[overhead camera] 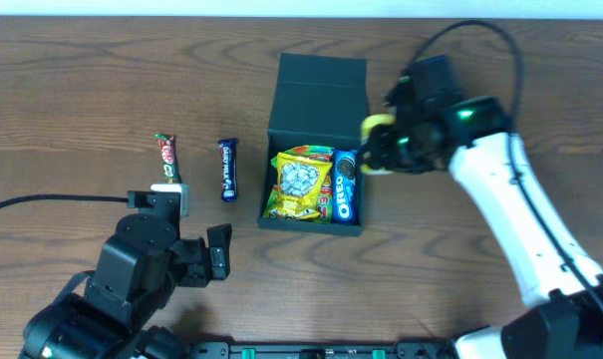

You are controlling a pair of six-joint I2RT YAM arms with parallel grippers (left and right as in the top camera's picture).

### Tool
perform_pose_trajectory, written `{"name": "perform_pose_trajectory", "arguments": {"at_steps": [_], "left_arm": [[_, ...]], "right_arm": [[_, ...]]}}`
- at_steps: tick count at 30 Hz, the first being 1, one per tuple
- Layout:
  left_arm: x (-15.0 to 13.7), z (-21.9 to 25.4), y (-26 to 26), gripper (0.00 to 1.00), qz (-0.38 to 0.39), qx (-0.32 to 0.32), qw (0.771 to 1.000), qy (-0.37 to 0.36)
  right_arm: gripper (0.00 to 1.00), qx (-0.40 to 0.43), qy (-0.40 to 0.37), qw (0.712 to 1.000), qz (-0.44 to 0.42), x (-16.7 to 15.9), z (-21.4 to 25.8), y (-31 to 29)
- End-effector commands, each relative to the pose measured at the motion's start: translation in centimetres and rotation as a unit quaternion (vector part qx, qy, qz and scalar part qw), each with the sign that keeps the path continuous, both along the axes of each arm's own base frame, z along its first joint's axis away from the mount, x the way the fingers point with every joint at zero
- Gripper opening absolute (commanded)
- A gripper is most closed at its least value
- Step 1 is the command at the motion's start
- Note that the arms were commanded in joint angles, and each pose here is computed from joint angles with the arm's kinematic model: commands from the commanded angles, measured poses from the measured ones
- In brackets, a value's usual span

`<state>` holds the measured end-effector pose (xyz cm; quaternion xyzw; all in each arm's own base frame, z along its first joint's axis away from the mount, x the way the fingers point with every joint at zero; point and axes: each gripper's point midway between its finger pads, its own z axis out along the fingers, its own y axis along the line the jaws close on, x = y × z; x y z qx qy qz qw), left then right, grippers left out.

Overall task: Pack container
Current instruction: 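Place the Mentos jar into the box and release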

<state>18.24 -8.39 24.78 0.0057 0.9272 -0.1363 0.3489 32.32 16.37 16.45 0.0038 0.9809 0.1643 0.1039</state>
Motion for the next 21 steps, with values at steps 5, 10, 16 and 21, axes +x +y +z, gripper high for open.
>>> {"name": "perform_pose_trajectory", "arguments": {"at_steps": [5, 10, 16, 21], "left_arm": [[-0.1, -0.5, 0.4, 0.95, 0.009, 0.009, 1.0, 0.008], [-0.3, -0.7, 0.6, 0.95, 0.009, 0.012, 1.0, 0.013], [-0.5, -0.9, 0.7, 0.95, 0.009, 0.016, 1.0, 0.018], [-0.5, -0.9, 0.7, 0.95, 0.009, 0.016, 1.0, 0.018]], "right_arm": [[0.21, -0.04, 0.029, 0.999, -0.011, -1.6, -2.8, 3.7], [0.79, -0.063, 0.044, 0.997, 0.007, -1.9, -4.9, 4.8], [0.88, -0.066, 0.049, 0.997, 0.002, -1.9, -5.2, 4.7], [0.81, -0.06, 0.042, 0.997, -0.002, -1.7, -4.5, 4.4]]}}
